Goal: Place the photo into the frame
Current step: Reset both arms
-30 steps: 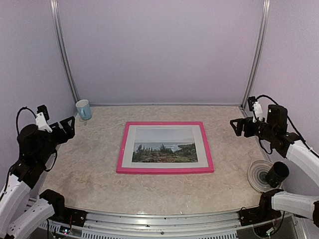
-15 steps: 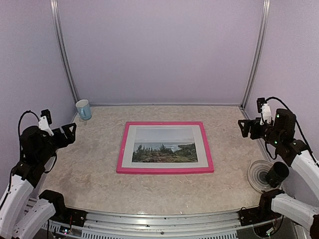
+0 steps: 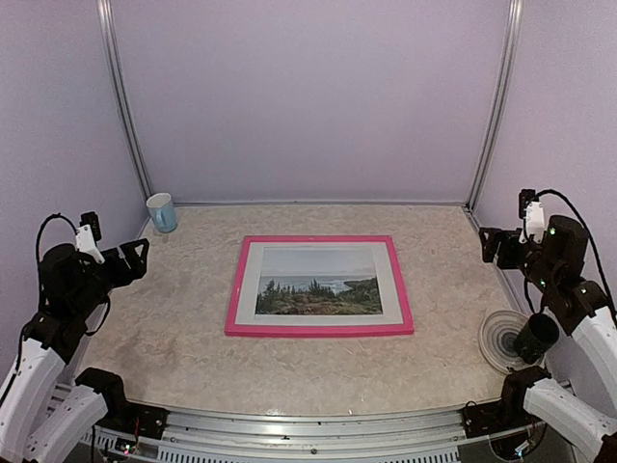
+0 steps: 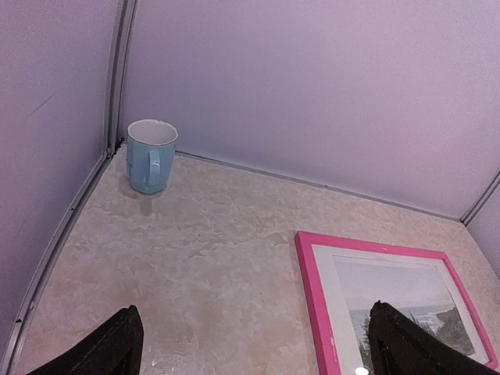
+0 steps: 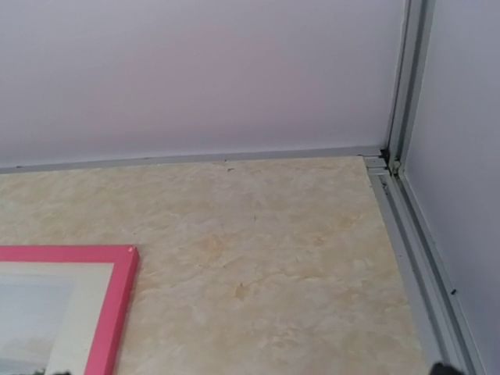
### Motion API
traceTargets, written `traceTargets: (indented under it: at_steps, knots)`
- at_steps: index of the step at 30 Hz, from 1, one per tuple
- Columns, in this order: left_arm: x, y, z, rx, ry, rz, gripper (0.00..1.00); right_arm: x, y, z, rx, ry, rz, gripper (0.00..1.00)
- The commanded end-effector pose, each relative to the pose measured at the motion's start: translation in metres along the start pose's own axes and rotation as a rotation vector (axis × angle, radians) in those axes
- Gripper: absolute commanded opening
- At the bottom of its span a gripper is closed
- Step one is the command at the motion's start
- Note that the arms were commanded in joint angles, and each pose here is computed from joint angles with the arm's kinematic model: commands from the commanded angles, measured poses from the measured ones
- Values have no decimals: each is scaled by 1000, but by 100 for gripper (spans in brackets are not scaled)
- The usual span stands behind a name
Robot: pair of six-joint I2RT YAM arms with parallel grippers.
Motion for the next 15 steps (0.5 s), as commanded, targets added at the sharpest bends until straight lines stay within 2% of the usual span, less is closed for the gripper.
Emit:
traceTargets:
  at_steps: [1, 15]
  knots:
    - [0, 0, -1, -8, 17, 3, 99, 2, -7, -8, -23, -30, -37, 99]
    - [0, 1, 0, -4, 15, 7, 99, 2, -7, -14, -41, -20, -20, 99]
Point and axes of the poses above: each gripper's point midway between its finger pads, its own y axis out along the fingers, its own x axis along the line the jaws close on, z = x × y, the point moved 8 cm from there along -y, back along the fingers, and after that the axes turned 6 degrees about y, right-handed, at the moved point
